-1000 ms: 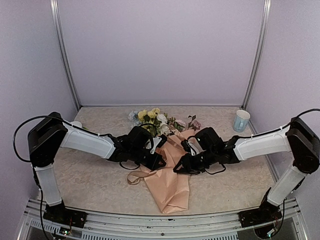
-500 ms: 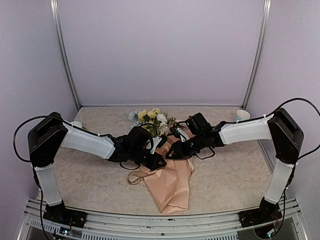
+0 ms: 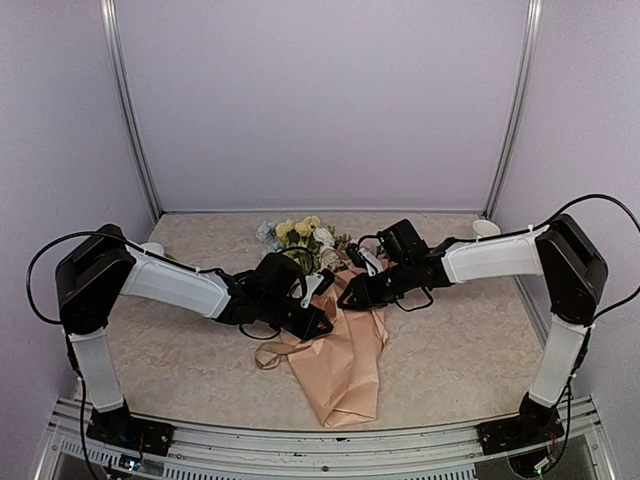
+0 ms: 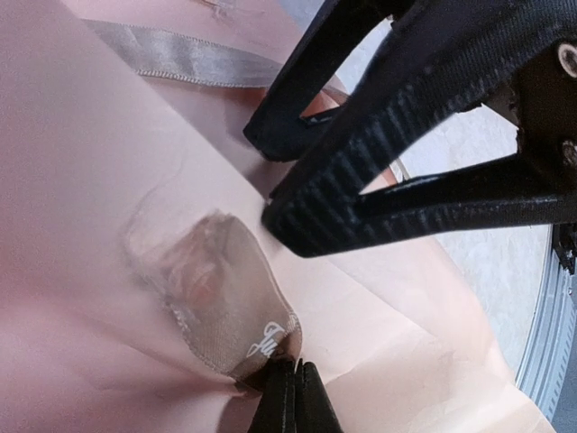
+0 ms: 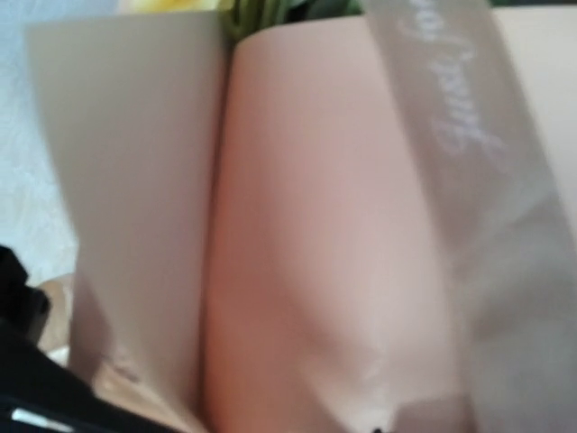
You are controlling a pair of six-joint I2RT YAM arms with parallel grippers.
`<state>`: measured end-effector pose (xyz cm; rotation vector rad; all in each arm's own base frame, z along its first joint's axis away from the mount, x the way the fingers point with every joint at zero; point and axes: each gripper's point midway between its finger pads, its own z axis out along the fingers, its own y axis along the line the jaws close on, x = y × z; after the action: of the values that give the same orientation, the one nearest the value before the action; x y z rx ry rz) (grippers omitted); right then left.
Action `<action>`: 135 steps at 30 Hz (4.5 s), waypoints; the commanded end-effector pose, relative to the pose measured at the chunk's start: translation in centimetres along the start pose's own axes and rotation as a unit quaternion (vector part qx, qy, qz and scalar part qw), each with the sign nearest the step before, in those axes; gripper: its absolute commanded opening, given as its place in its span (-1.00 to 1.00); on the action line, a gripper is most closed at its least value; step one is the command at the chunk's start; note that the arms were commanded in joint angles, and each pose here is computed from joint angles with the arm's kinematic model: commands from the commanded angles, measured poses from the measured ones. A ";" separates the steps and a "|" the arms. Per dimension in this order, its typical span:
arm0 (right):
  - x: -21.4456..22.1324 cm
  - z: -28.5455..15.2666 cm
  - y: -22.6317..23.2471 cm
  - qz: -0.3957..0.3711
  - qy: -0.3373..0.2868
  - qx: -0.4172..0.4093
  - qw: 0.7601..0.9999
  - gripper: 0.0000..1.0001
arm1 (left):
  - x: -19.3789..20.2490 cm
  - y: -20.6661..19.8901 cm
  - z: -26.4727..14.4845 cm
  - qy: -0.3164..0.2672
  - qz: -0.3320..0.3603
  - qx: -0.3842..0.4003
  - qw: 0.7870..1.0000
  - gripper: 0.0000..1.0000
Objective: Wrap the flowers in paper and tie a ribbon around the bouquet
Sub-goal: Adjust the folded bouquet at the center of the board, then cross the ribbon over the folded bouquet.
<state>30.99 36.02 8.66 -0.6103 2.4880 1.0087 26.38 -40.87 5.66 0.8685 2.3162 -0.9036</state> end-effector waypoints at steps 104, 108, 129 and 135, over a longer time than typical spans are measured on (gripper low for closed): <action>5.8 -3.9 -9.2 0.066 0.042 0.178 0.981 -0.38 | -4.6 0.9 7.7 -0.022 -0.140 0.096 0.985 -1.00; 6.3 -3.5 -8.9 0.045 0.060 0.178 0.981 -0.28 | -4.7 1.3 7.4 -0.023 -0.143 0.093 0.985 -1.00; 4.9 -3.9 -6.6 -0.104 0.058 0.235 0.965 -0.36 | -4.7 1.6 7.3 -0.025 -0.145 0.092 0.985 -1.00; 5.5 -2.2 -7.4 -0.111 0.075 0.232 0.963 -0.31 | -4.9 1.5 7.2 -0.026 -0.143 0.093 0.985 -1.00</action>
<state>29.15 27.20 3.48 -0.7711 2.6036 0.2663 32.12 -47.82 4.12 0.5988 2.3518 -1.2832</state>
